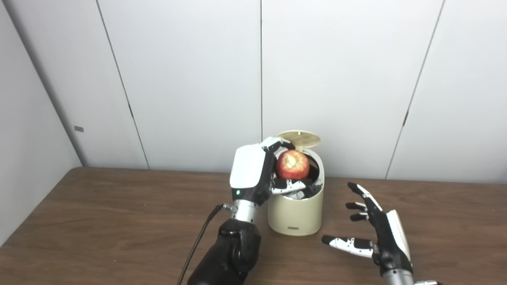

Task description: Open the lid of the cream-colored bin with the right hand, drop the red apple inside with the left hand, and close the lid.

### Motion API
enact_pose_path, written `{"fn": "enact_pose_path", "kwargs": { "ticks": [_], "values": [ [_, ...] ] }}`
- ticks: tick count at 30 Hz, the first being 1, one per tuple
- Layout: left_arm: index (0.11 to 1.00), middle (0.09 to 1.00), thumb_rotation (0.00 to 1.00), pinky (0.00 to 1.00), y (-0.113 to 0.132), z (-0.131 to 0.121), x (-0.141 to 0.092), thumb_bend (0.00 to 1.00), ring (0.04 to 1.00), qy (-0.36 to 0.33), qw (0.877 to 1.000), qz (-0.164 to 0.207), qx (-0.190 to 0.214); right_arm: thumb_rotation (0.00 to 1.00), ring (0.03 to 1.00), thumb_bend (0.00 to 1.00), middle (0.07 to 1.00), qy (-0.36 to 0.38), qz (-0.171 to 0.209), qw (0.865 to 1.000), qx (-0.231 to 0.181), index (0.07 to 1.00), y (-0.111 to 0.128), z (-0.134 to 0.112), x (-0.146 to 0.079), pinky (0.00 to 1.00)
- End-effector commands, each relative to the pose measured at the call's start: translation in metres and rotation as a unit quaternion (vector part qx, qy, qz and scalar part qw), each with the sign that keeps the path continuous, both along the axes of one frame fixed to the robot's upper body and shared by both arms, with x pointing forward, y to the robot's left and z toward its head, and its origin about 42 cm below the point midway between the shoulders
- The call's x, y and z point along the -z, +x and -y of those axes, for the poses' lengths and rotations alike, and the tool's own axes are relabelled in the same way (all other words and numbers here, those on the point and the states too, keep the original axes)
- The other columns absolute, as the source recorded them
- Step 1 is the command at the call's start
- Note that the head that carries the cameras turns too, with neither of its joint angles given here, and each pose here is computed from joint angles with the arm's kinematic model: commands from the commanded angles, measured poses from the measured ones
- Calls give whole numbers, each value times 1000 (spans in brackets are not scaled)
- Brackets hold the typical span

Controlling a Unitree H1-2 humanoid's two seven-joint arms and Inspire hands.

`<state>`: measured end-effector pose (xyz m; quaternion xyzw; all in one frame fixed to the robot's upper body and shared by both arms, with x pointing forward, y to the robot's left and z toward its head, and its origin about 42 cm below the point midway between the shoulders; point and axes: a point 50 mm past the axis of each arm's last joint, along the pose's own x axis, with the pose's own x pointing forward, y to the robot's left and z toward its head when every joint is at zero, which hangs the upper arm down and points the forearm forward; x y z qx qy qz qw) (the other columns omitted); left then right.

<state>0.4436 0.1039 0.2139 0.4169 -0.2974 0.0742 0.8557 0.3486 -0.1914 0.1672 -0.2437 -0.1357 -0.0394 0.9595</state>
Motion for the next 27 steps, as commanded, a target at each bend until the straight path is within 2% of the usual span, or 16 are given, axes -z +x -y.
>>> {"fn": "enact_pose_path", "kwargs": {
  "ticks": [1,8,20,27],
  "values": [
    [733,775,26,572,6,-3,-16,772,743,2,1000,18,-6,54,725,755,888,2,43,999,-9,844,4,-5,-24,604],
    [742,776,46,581,3,-4,-17,765,744,-1,1000,16,-2,40,726,760,884,2,43,999,-10,840,4,-5,-24,608],
    [723,762,18,604,-4,-9,-18,777,730,-9,1000,22,6,55,717,764,880,-5,41,999,-15,843,5,-5,-23,602],
    [716,752,23,590,-12,-15,-18,774,720,-11,1000,25,8,27,717,763,883,-3,38,999,-15,844,5,-6,-24,612]
  ]
}}
